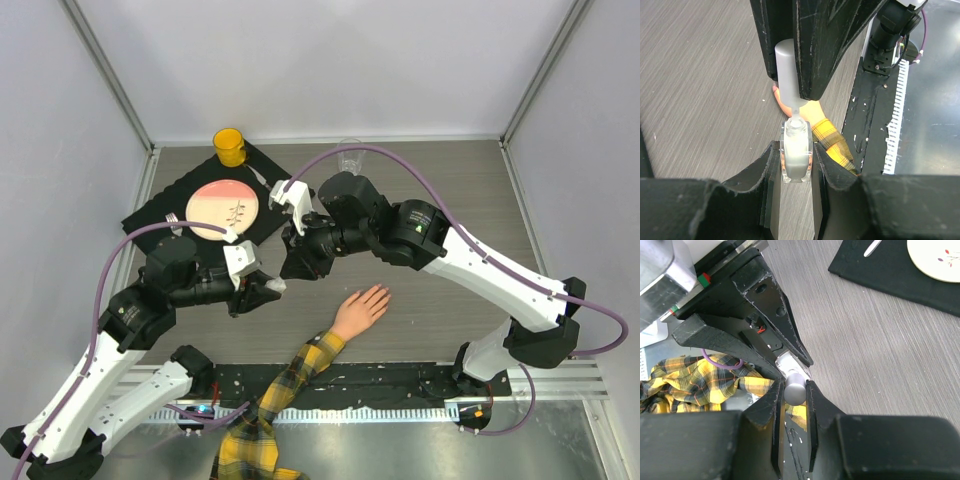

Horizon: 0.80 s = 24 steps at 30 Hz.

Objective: Paint the nails

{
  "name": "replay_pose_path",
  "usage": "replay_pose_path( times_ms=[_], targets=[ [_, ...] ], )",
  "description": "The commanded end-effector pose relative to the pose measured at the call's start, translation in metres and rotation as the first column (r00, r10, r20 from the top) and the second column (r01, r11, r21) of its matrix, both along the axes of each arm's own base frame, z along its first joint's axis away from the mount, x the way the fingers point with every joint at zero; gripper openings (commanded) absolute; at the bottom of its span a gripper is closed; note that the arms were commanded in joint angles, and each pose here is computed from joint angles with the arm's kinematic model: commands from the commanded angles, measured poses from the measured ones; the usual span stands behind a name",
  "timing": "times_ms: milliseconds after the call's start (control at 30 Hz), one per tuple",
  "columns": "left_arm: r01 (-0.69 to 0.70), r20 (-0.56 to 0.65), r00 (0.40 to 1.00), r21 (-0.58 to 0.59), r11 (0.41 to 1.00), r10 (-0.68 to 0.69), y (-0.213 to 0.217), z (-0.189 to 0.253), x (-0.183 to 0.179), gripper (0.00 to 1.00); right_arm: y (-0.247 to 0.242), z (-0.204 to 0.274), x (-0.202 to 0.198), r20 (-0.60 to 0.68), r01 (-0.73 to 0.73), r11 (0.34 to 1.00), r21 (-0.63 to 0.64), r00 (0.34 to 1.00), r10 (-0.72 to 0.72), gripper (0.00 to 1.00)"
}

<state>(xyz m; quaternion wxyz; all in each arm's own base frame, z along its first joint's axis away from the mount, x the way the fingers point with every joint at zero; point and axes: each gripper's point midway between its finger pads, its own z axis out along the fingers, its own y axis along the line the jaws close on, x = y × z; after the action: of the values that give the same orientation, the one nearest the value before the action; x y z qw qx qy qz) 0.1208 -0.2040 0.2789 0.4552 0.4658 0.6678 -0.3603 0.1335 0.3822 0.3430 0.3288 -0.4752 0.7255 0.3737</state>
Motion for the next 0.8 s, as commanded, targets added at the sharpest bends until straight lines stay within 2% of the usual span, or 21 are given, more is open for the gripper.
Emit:
replay_pose_path(
  times_ms=[0, 767],
  targets=[
    [-0.001, 0.032, 0.999, -0.019, 1.000, 0.002, -0.0003, 0.0076, 0.0015, 0.00, -0.0048, 0.0289, -0.0028, 0.047, 0.005, 0.996, 0.084, 0.999, -0.009, 0.01],
    [0.004, 0.025, 1.000, -0.019, 1.000, -0.003, -0.0015, 0.0056, 0.0013, 0.00, -0.0092, 0.0311, -0.0022, 0.049, 0.024, 0.996, 0.090, 0.998, -0.028, 0.01]
  ],
)
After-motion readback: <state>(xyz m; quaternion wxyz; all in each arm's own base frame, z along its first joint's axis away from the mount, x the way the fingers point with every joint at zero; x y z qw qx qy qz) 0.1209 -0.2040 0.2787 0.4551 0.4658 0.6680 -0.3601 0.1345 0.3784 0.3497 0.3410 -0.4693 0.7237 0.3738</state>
